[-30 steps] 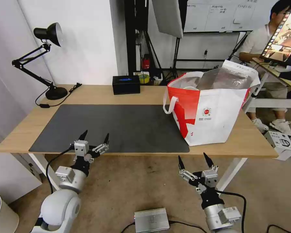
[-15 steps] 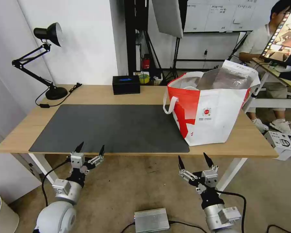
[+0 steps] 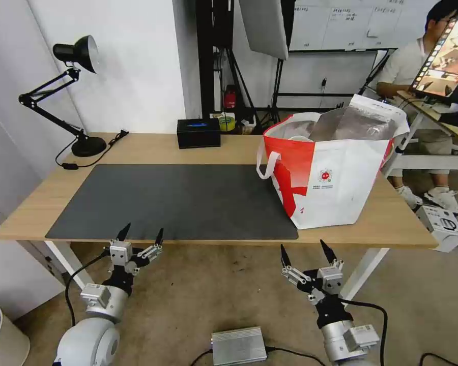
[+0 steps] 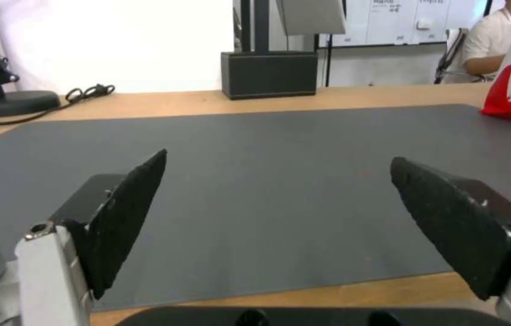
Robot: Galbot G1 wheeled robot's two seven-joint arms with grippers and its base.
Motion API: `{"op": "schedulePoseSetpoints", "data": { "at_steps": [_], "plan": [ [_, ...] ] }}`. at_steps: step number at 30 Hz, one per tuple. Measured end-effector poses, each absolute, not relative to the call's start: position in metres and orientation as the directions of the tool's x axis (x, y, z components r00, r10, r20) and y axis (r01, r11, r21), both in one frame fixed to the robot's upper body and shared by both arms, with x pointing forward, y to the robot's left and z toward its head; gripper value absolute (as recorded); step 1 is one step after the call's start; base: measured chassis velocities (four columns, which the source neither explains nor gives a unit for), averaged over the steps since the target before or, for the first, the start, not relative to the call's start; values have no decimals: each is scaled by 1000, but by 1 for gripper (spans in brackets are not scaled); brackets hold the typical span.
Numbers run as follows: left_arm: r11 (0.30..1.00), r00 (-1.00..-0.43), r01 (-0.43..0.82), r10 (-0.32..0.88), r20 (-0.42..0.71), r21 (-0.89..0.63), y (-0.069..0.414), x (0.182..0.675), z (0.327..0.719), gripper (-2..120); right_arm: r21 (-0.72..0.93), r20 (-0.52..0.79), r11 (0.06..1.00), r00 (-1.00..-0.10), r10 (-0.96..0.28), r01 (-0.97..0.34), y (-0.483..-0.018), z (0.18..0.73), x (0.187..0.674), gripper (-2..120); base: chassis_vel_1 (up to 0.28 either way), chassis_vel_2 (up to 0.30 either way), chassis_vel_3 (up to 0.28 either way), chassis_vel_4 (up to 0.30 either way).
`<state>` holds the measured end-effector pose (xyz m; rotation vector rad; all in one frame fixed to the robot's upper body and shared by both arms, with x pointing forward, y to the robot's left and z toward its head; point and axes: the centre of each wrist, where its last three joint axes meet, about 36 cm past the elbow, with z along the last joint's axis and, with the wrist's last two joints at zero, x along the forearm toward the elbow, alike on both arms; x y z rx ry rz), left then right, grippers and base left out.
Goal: Pick up the trash from the table and place it into the takeout bag.
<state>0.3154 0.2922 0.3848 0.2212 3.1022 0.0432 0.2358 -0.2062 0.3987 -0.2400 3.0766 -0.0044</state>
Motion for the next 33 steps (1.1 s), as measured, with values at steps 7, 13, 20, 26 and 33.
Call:
{"op": "schedulePoseSetpoints", "data": {
  "at_steps": [7, 13, 20, 26, 33],
  "plan": [
    [989, -989, 145, 146, -32, 33, 294, 315, 387, 100, -7, -55, 988, -986, -155, -155, -206, 399, 236, 100, 0, 0, 0, 0],
    [989, -989, 146, 147, -30, 33, 294, 315, 387, 100, -7, -55, 988, -986, -155, -155, -206, 399, 236, 100, 0, 0, 0, 0],
    [989, -989, 146, 147, -30, 33, 294, 315, 388, 100, -7, -55, 988, -986, -155, -155, -206, 399, 236, 100, 0, 0, 0, 0],
    [989, -989, 146, 147, -30, 32, 294, 315, 388, 100, -7, -55, 988, -986, -155, -155, -206, 399, 236, 100, 0, 0, 0, 0],
    [989, -989, 147, 148, -30, 32, 294, 315, 388, 100, -7, -55, 988, -986, -155, -155, -206, 399, 236, 100, 0, 0, 0, 0]
  ]
}}
